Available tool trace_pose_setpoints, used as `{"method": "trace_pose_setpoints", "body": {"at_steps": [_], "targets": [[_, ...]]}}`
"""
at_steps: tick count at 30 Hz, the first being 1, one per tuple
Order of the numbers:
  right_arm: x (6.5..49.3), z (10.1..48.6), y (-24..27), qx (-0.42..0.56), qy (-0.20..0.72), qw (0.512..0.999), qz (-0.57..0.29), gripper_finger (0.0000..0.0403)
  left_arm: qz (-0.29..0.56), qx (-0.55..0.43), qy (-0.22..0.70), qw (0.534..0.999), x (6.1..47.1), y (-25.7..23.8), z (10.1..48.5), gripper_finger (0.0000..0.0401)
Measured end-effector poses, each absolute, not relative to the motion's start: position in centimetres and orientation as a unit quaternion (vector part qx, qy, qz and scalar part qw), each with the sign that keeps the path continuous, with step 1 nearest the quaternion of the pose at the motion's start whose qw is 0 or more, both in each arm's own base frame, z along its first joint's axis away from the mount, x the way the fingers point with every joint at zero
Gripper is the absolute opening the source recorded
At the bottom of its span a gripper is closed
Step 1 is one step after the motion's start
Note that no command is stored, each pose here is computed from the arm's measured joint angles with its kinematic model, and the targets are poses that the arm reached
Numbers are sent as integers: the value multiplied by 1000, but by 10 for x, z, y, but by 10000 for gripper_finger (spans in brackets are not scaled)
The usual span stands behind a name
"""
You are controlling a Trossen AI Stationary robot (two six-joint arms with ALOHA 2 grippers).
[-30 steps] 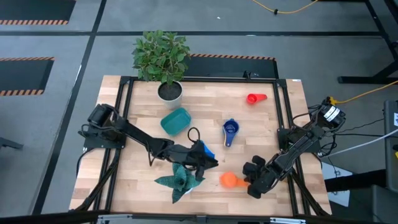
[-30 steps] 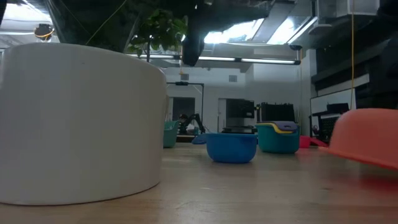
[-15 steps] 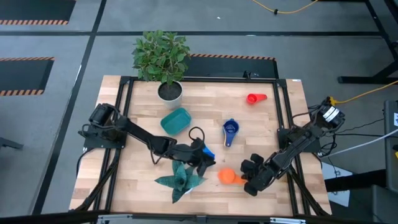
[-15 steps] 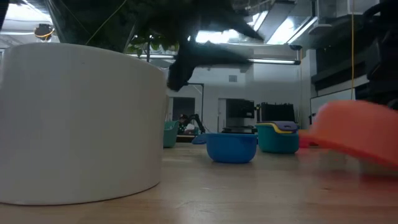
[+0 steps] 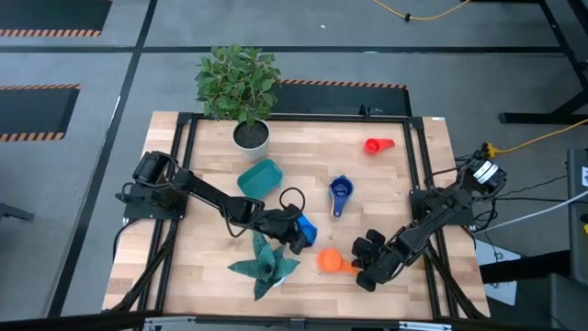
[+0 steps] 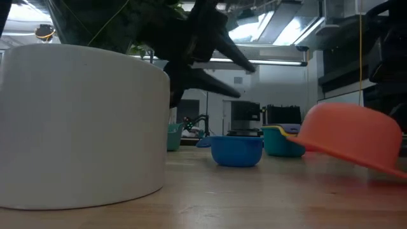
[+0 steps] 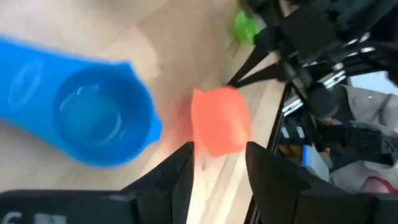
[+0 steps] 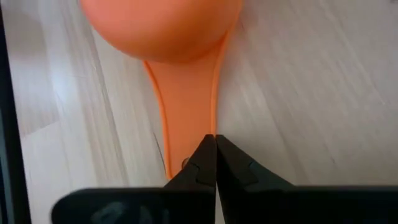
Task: Nest measuring cups in basket
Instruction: Stack the orange measuring cup on top of the blue measuring cup
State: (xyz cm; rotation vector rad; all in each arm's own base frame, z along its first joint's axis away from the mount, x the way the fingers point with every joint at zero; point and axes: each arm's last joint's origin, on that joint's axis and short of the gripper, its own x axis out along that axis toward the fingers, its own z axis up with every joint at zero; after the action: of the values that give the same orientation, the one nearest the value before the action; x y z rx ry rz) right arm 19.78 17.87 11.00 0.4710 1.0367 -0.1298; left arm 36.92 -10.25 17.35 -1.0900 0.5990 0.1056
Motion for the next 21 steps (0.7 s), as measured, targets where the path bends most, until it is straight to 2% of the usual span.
{"method": "trace_pose_setpoints", "body": {"at_steps": [5,21], "targets": [[203,110,174,218,476,849,-70,0,70,-521,311,791,365,-104,168,136],[221,111,157,217,451,862,-81,0,75,-519,319,790,364,-105,166,135]]}}
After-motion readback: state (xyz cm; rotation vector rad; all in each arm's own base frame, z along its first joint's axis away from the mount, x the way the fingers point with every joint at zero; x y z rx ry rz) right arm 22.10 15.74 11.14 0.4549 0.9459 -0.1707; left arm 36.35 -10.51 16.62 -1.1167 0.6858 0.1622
